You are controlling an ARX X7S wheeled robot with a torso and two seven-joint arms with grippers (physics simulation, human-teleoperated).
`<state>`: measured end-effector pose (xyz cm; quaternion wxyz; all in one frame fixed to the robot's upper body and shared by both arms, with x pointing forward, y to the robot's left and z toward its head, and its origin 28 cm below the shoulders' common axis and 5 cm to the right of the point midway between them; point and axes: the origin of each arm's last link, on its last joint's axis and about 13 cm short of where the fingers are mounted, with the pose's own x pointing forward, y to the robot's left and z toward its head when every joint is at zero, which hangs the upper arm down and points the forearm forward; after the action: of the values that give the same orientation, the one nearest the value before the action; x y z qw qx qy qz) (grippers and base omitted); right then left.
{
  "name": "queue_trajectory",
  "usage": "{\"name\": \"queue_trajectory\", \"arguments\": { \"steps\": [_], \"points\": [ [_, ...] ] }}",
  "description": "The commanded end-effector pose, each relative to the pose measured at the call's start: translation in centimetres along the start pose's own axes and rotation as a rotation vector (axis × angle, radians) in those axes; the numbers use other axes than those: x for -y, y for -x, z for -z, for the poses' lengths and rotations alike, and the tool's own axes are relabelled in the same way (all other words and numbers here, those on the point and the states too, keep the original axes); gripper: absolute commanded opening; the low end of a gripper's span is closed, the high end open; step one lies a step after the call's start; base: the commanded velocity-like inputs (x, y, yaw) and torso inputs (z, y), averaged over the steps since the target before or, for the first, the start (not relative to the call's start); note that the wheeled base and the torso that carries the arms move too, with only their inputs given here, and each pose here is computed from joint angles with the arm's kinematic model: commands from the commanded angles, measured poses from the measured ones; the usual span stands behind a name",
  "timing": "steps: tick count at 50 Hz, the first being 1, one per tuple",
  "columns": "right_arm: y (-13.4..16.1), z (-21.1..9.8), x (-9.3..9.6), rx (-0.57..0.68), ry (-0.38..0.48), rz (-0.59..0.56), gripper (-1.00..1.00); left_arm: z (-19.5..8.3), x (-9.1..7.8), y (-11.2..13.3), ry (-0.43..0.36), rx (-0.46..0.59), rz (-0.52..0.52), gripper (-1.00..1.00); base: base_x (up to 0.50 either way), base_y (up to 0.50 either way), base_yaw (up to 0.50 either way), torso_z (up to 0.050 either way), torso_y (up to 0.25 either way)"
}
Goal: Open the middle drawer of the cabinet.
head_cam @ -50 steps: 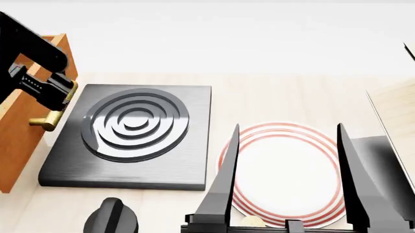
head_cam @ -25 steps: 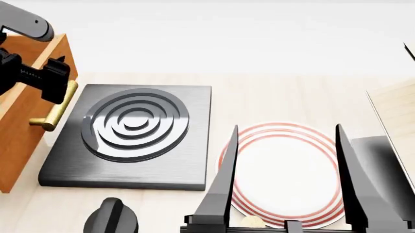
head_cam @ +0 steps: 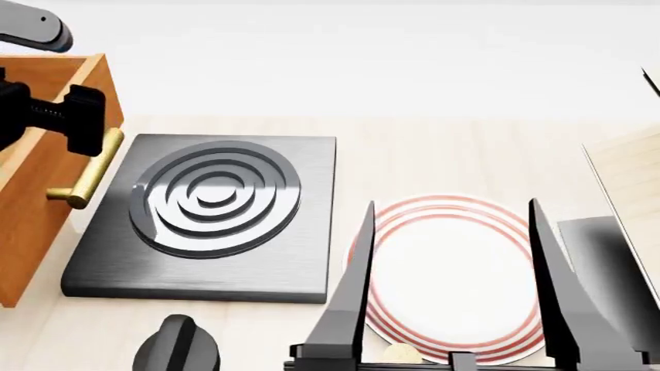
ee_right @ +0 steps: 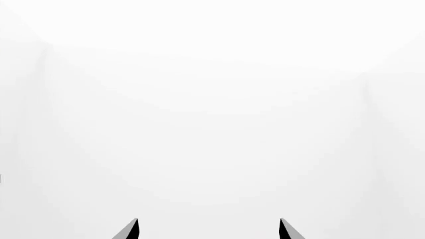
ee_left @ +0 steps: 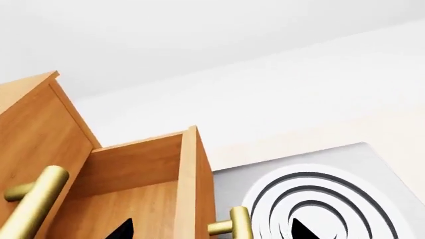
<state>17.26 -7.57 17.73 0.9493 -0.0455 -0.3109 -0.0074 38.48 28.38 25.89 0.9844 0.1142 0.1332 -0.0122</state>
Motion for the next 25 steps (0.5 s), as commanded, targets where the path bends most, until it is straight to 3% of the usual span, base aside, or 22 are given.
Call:
{"name": "queue_trajectory", "arguments": {
  "steps": [1,25],
  "points": [
    [0.0,0.0,-0.1,-0.001,0.000,-0.002,1.00,0.0,-0.3,-0.8,0.032,-0.025,-0.020,1.00,0.00,0.00,0.00,0.000,0.000],
    [0.0,0.1,-0.1,-0.006,-0.002,-0.006,1.00,0.7,-0.2,-2.4,0.091,-0.055,0.001,1.00,0.00,0.00,0.00,0.000,0.000]
  ]
}}
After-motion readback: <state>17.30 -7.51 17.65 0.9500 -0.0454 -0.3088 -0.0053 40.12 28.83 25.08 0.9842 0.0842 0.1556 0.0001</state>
